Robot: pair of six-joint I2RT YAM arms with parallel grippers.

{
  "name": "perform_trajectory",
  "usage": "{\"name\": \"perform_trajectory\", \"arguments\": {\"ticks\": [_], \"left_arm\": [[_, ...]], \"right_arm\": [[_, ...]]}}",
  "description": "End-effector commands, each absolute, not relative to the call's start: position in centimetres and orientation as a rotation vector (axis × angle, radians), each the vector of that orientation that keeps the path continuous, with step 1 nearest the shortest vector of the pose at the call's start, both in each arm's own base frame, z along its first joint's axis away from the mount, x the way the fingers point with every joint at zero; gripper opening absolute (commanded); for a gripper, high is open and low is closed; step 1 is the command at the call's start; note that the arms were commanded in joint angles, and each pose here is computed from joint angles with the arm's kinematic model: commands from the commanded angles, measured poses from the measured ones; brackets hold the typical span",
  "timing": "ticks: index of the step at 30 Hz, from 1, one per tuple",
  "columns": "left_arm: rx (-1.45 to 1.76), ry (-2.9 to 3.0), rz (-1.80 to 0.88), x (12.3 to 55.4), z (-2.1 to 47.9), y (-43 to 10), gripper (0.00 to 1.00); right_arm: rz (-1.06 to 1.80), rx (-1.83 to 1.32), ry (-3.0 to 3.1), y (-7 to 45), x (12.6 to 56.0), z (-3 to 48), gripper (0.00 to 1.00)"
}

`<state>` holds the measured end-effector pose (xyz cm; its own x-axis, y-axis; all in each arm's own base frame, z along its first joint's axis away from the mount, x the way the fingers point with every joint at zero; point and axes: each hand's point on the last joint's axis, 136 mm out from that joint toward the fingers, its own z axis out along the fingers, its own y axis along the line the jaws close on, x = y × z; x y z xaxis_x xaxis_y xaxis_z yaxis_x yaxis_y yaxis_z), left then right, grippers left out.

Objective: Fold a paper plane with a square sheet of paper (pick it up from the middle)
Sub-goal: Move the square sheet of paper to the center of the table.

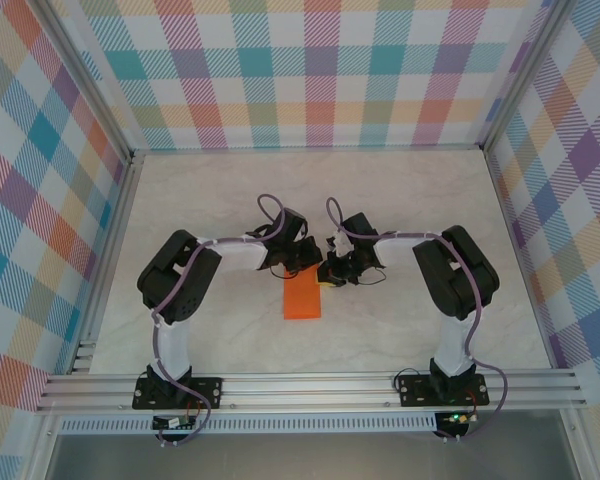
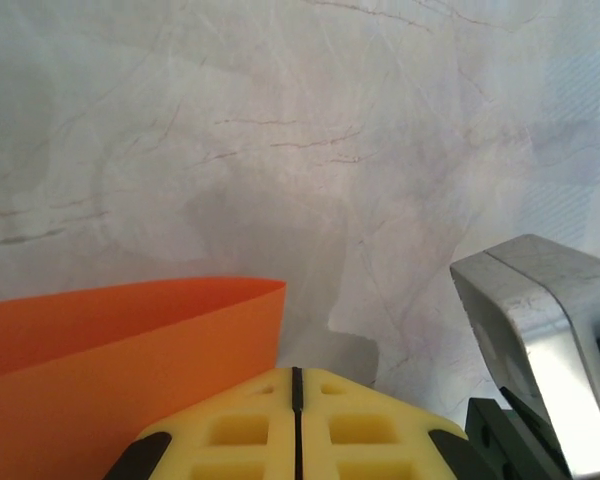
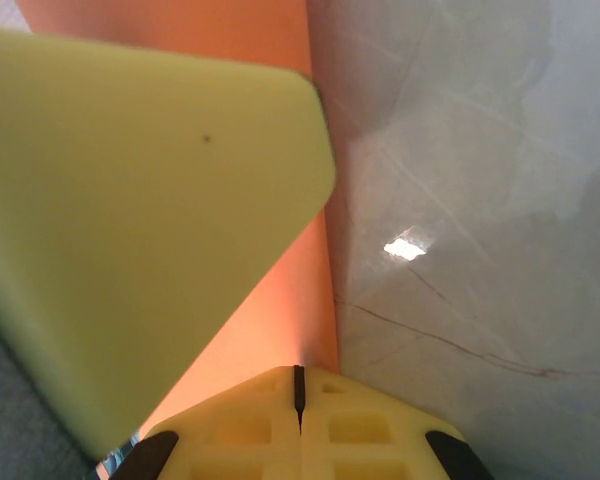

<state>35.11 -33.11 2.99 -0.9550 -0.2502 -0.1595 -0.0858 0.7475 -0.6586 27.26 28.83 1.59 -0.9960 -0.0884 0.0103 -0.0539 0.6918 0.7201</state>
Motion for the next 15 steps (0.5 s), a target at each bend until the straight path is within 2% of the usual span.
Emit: {"name": "perform_trajectory", "arguments": {"ticks": [1, 8, 15], "left_arm": [[-0.291, 2.721, -0.991, 35.9, 2.0, -32.9, 0.06], [-0.335, 2.787, -0.86, 35.3, -0.7, -31.2, 0.05], [-0.356, 2.803, -0.796, 34.9, -1.6, -30.0, 0.04]], "right_arm": [[-1.129, 0.115, -2.838, 28.3, 26.3, 0.1, 0.03], [-1.152, 0.136, -2.822, 28.4, 25.9, 1.1, 0.03], [-1.132, 0.157, -2.78, 28.2, 23.4, 1.1, 0.03]]}}
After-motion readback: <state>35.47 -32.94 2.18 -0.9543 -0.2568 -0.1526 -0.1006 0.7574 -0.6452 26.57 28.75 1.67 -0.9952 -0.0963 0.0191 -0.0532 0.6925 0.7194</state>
